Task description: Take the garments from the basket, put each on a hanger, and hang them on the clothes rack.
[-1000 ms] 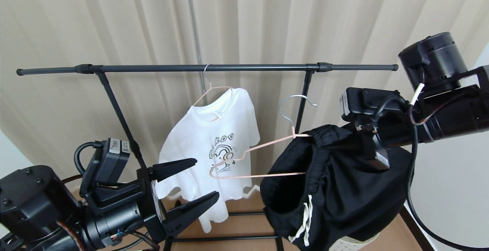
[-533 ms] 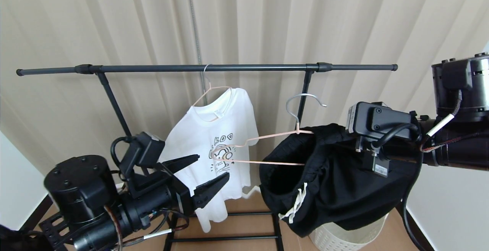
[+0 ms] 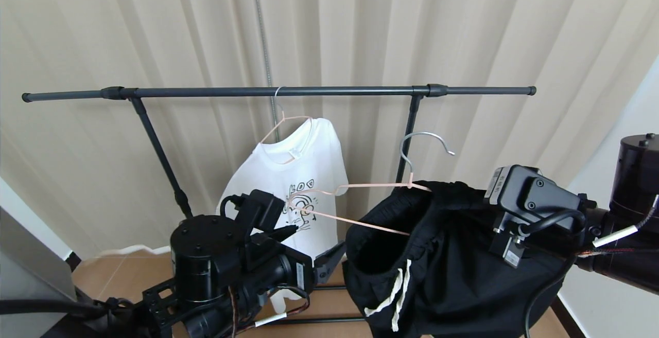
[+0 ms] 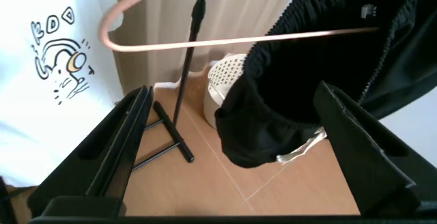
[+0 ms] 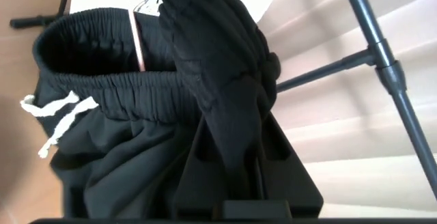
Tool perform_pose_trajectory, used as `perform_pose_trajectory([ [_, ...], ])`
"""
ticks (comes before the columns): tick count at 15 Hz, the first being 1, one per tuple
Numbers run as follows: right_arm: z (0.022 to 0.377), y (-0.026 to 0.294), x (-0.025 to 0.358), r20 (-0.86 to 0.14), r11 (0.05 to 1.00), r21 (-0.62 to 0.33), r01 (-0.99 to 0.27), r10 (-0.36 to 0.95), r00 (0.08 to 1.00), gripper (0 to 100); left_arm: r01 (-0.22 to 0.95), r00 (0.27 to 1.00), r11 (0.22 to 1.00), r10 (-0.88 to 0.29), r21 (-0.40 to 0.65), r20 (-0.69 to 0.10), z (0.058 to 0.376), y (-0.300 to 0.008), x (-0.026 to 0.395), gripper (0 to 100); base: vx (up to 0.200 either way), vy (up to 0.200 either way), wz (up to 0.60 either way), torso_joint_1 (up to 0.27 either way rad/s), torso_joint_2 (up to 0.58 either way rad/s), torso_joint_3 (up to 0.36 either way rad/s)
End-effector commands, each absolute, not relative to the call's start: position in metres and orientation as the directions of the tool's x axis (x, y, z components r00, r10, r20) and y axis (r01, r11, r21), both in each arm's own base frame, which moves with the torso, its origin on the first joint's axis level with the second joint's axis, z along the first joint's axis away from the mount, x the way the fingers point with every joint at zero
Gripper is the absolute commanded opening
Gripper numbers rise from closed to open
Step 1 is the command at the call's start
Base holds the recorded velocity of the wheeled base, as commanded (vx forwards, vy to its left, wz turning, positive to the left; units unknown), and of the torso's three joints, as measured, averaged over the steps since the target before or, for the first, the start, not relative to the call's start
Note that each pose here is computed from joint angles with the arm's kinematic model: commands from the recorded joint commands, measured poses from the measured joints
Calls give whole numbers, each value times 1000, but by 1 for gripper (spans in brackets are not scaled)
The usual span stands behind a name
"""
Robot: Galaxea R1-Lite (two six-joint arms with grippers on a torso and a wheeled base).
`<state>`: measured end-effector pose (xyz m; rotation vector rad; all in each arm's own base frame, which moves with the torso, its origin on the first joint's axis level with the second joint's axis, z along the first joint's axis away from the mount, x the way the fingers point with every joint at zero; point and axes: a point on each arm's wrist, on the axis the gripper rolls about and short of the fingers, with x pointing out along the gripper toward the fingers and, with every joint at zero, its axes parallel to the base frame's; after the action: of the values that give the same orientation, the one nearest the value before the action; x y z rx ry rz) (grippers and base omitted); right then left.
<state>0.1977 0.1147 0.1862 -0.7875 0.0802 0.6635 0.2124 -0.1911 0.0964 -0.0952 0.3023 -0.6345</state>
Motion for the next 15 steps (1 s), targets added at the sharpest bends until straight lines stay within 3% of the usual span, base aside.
perform_pose_trajectory([
  [1,168,113,196,-338,516,-611,-601,516,787,0,559,763,812,-583,-167,-278,86,-202,215,100,0,0,0,0,0,0],
  [6,160,113,196,-285,548,-608,-575,525,802,0,503,766,844,-535,-186,-356,54,-217,232,100,0,0,0,0,0,0],
  [15,166,112,188,-257,549,-613,-568,541,801,0,445,799,869,-495,-218,-341,49,-229,240,100,0,0,0,0,0,0],
])
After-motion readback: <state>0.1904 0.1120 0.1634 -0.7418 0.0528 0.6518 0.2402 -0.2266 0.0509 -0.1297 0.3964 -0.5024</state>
